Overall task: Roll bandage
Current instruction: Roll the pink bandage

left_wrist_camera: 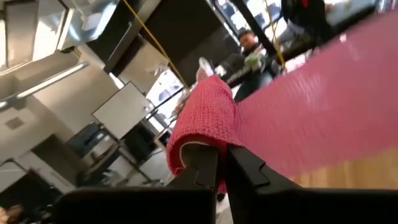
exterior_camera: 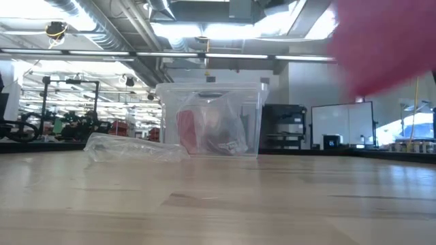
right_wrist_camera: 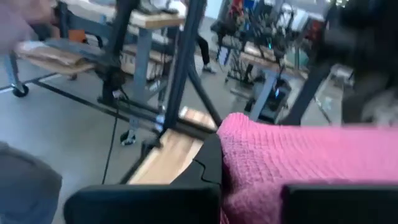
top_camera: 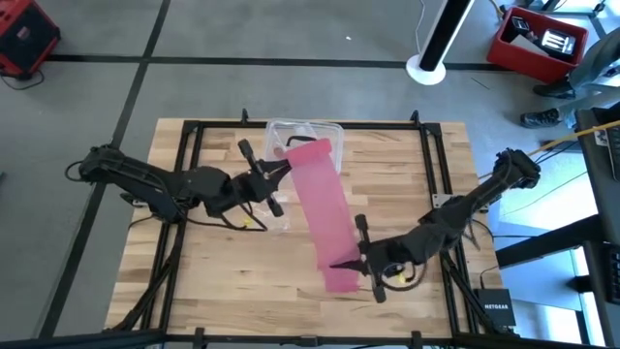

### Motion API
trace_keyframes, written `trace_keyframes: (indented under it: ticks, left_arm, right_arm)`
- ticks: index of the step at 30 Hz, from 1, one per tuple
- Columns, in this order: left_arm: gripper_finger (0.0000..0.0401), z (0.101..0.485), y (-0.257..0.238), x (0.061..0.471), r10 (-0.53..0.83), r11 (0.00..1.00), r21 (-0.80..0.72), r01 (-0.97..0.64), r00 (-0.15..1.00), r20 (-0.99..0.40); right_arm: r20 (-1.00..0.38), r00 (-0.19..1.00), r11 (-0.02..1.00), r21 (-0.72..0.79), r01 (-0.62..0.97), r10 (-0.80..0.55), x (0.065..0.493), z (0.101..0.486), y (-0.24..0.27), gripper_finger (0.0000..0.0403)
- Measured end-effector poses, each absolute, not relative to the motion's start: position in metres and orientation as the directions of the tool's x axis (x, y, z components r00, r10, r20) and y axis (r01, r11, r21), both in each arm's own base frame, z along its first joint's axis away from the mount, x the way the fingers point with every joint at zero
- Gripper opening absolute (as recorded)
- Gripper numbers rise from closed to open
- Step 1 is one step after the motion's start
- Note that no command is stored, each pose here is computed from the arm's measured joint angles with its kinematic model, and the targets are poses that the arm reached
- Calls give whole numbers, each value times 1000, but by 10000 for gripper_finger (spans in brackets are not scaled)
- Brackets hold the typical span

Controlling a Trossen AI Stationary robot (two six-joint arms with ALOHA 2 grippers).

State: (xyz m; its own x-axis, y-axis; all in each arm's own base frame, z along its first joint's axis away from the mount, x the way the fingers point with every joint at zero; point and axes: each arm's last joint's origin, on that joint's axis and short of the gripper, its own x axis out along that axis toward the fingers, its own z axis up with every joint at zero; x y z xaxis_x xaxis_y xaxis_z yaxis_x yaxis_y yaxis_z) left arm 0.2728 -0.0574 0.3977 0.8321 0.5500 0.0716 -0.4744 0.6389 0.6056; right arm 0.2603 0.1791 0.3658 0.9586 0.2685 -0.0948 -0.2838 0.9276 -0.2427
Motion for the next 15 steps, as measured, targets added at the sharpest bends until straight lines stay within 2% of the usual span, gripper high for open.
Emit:
trace_keyframes:
  ticks: [8,15]
  left_arm:
    - [2,365,-63,274,539,615,680,-400,842,9]
    - [2,340,-72,278,508,603,731,-320,860,-43]
  right_arm:
    - [55,969,935,-283,-214,239,250,437,177,1]
    - [160,971,965,-221,-138,176,251,473,159,1]
